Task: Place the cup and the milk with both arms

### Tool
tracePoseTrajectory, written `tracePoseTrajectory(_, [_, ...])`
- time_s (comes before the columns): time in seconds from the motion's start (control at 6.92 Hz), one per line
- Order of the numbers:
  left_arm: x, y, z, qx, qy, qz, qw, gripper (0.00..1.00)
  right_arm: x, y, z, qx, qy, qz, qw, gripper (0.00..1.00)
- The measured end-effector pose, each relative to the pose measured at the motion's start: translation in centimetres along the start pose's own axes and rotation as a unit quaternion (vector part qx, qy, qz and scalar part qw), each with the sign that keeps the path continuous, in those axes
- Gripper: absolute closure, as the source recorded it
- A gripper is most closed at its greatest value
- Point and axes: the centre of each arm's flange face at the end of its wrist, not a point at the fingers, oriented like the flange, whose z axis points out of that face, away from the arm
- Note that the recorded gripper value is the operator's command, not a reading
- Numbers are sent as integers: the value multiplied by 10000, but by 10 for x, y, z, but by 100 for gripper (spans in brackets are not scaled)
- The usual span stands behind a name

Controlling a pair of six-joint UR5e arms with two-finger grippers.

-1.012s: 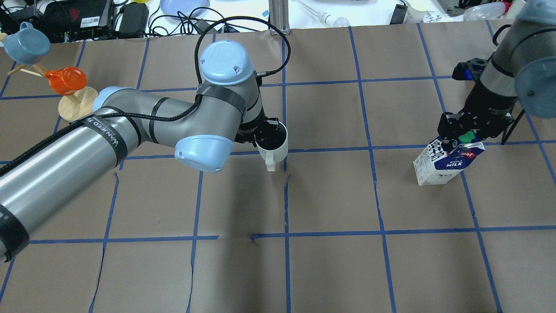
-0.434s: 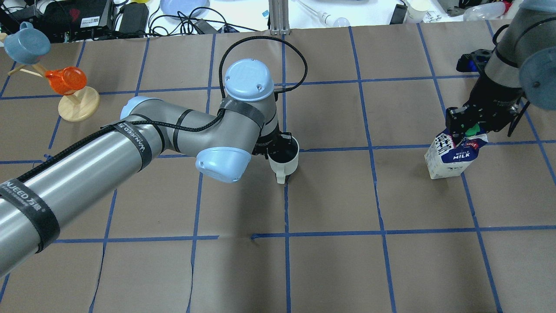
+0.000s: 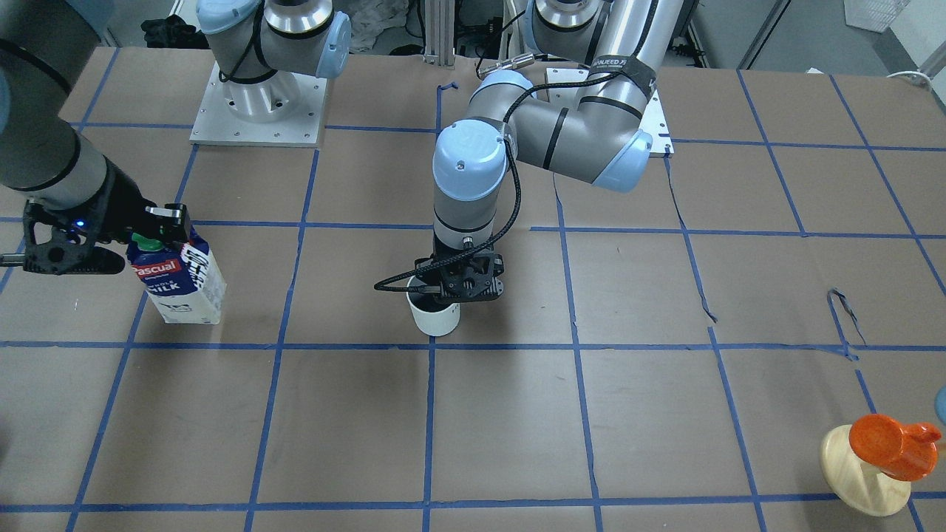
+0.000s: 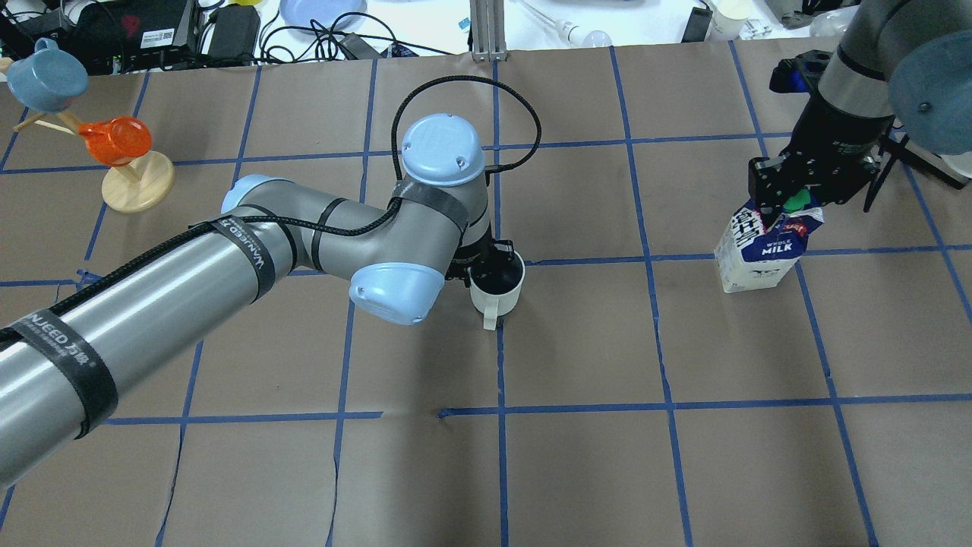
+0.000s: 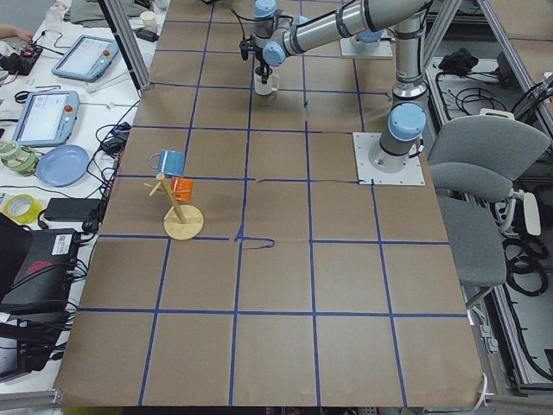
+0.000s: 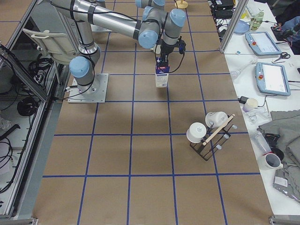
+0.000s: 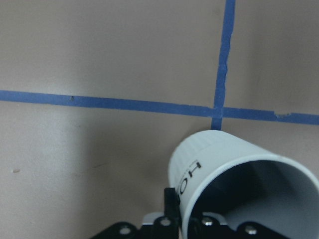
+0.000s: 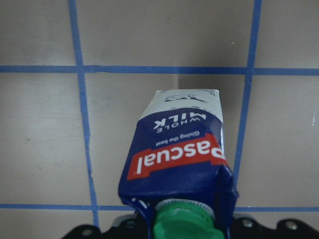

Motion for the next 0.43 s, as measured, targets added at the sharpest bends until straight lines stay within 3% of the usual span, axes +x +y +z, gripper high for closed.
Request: tracePoseTrajectory(0.43, [-24,-8,-51,286,100,118,9995,0,-92,0,10,46,-237,300,9993,77])
